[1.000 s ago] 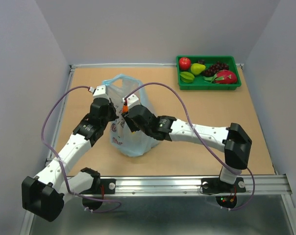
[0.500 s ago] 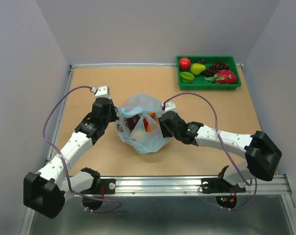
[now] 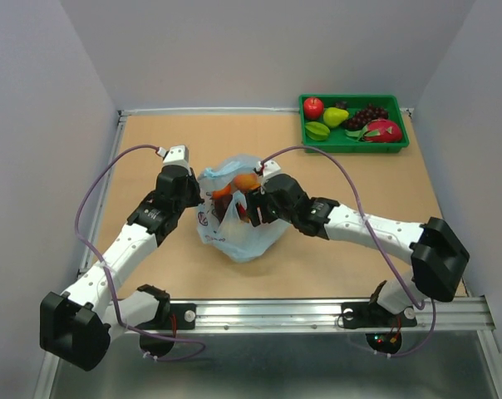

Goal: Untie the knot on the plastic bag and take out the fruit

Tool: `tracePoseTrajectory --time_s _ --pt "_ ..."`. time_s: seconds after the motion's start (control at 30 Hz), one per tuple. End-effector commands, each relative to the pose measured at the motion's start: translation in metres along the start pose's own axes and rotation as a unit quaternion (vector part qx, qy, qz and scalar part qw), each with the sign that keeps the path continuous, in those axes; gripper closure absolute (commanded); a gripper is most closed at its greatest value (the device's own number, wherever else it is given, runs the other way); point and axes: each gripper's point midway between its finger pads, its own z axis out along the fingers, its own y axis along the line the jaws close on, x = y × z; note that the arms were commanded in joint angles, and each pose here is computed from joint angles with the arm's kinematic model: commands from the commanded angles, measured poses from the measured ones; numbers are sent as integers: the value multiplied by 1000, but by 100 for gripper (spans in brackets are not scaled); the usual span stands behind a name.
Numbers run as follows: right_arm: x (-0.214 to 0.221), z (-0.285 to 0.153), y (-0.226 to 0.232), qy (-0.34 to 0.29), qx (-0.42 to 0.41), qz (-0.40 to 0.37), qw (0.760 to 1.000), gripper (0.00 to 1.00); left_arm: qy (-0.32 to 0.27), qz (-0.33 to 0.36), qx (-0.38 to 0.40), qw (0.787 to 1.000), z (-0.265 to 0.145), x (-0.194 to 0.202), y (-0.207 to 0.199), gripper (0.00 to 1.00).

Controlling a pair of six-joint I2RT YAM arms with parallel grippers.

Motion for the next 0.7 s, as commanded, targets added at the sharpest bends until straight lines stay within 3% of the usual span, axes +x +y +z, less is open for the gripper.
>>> tracePoseTrajectory --time_s 0.0,0.17,0.27,0.3,0.33,0.43,0.47,0.5,0.67 --pt "-28 14 21 -35 -34 -7 999 29 -15 3 12 1000 -1 -7 -4 100" --pt "-18 38 24 -19 -34 -24 999 33 -15 4 10 1000 0 -7 -4 100" --pt "-14 42 25 -14 -37 -33 999 54 -15 4 8 1000 1 -7 -3 100" --pt "-17 39 27 -17 -44 -40 998 71 -16 3 8 1000 1 -7 -3 100" --pt "-14 35 31 -13 -60 -43 997 79 -16 3 4 1000 1 -7 -2 100" --pt "-25 8 47 -30 -115 -61 991 98 -16 1 -10 1000 3 -7 3 100" --pt "-23 -11 62 -31 -165 -82 982 99 -20 -2 -20 1000 3 -10 5 100" --pt "-17 -10 61 -27 -165 -91 982 99 -19 -1 -20 1000 4 -11 4 100" --pt "5 -77 106 -20 -340 -144 929 99 -14 -5 -30 999 15 -25 -2 100"
